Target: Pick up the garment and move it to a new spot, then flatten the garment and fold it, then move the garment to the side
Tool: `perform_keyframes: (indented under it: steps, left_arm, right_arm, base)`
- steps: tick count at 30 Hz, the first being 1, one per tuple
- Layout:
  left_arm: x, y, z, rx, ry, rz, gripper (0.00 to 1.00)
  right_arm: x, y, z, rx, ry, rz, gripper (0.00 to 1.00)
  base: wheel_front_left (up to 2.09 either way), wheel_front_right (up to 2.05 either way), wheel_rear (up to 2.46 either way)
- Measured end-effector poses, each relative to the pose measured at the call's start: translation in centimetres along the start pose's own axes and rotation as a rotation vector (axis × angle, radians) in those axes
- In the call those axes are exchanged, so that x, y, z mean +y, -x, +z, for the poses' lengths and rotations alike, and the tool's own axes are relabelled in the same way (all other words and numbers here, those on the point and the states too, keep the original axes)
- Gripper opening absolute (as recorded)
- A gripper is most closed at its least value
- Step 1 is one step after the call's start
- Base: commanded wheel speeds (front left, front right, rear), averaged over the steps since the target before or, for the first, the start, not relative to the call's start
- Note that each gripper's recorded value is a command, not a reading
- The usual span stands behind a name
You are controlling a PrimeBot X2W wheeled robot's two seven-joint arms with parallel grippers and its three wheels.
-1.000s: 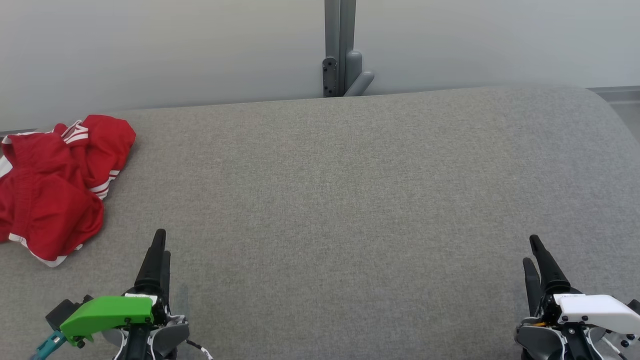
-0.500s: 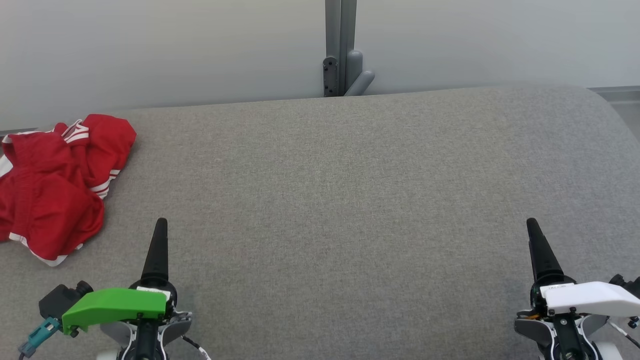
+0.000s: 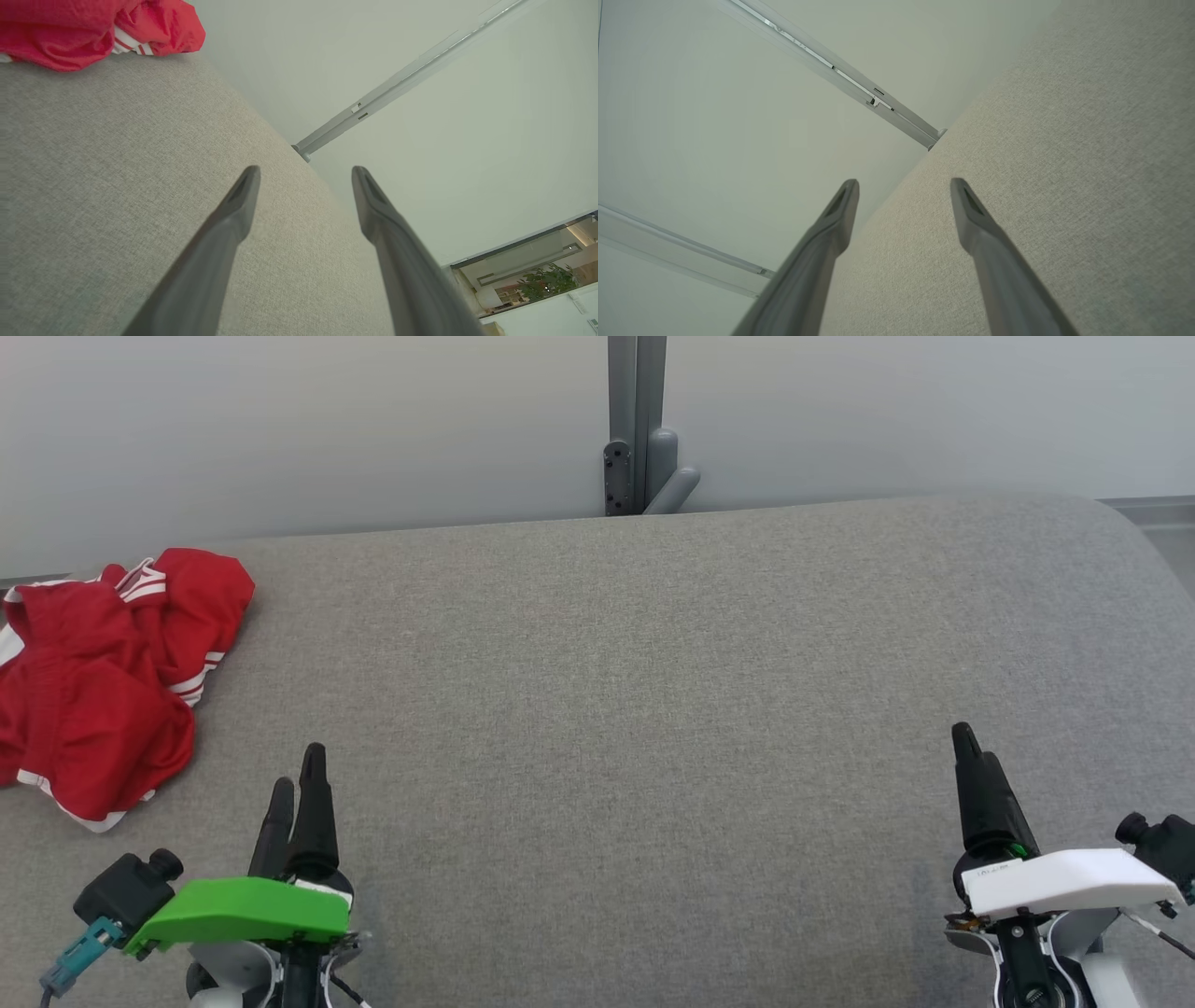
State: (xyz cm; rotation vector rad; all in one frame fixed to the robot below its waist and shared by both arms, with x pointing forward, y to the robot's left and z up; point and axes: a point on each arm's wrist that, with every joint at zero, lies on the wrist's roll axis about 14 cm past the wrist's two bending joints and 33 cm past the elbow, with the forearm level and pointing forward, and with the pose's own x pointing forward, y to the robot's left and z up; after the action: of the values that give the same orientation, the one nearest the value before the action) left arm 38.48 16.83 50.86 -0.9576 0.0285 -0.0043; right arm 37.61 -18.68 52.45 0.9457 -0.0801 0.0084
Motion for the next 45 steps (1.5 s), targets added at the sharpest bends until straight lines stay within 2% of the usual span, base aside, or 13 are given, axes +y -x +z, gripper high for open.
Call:
perform_keyframes:
  steps: [19, 45]
  left_arm:
    - [-0.4, 1.1, -0.3, -0.024, -0.328, -0.019, 1.0]
    - [0.3, 2.5, -0.7, -0.04, -0.59, -0.022, 1.0]
  right_arm:
    - [2.1, 0.0, -0.8, 0.003, 0.247, 0.082, 1.0]
    - [3.6, 0.6, -1.7, 0.0, 0.507, 0.163, 1.0]
  base:
    - [0.0, 0.0, 0.0]
    - [0.0, 0.0, 0.0]
